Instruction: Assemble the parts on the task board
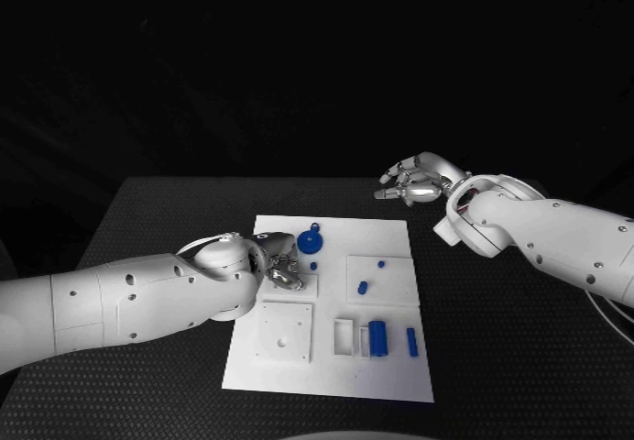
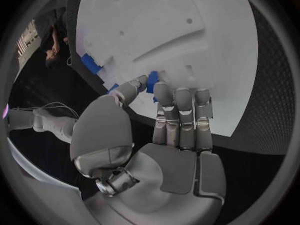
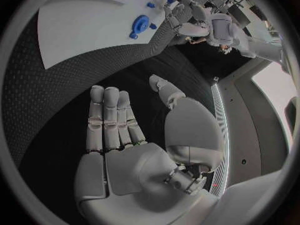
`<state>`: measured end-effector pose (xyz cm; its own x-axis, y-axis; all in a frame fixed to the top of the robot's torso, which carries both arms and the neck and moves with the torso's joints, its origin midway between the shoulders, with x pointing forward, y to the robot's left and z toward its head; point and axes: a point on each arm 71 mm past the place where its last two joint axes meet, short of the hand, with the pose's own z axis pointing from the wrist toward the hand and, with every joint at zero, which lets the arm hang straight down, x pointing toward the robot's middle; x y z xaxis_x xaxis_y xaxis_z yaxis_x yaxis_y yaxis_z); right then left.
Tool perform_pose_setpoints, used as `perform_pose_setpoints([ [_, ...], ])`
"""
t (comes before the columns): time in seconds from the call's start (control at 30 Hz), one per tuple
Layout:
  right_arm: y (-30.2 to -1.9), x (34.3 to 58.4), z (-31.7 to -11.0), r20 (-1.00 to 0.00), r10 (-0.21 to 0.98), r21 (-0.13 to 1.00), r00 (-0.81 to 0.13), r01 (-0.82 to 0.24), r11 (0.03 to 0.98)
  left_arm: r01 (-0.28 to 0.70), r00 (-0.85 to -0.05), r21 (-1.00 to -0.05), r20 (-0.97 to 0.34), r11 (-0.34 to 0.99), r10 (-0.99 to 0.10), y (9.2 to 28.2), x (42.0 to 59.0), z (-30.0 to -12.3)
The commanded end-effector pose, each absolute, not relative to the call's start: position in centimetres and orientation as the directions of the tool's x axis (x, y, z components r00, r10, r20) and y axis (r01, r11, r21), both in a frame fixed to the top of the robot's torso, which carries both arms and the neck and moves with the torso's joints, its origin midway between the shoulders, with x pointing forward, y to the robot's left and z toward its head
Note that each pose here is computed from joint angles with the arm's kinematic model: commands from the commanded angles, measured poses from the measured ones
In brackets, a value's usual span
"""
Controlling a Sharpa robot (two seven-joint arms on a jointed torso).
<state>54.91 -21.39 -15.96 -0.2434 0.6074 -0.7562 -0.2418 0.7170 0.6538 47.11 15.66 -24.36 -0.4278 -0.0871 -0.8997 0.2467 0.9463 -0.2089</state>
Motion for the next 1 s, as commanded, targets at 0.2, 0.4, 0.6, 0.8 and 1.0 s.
perform_pose_setpoints([
  [0.2,-21.41,54.88,-15.94,-0.757,0.603,0.653,-0.25,-0.249,0.716,0.379,-0.277,-0.136,-0.96,0.915,-0.028,15.07,46.96,-23.44],
  [0.4,-21.51,54.89,-15.95,-0.758,0.603,0.652,-0.25,-0.248,0.717,0.429,-0.239,-0.114,-0.971,0.896,-0.01,14.84,46.85,-23.21],
  [0.6,-21.56,54.87,-15.95,-0.758,0.603,0.652,-0.25,-0.247,0.717,0.467,-0.211,-0.085,-0.977,0.88,0.018,14.51,46.72,-23.11],
  [0.8,-21.55,54.86,-15.94,-0.758,0.603,0.652,-0.249,-0.247,0.717,0.469,-0.191,-0.069,-0.981,0.881,0.025,14.68,46.91,-23.08],
  [1.0,-21.58,54.87,-15.94,-0.758,0.603,0.652,-0.249,-0.247,0.717,0.468,-0.202,-0.075,-0.979,0.88,0.024,14.68,46.82,-23.67],
])
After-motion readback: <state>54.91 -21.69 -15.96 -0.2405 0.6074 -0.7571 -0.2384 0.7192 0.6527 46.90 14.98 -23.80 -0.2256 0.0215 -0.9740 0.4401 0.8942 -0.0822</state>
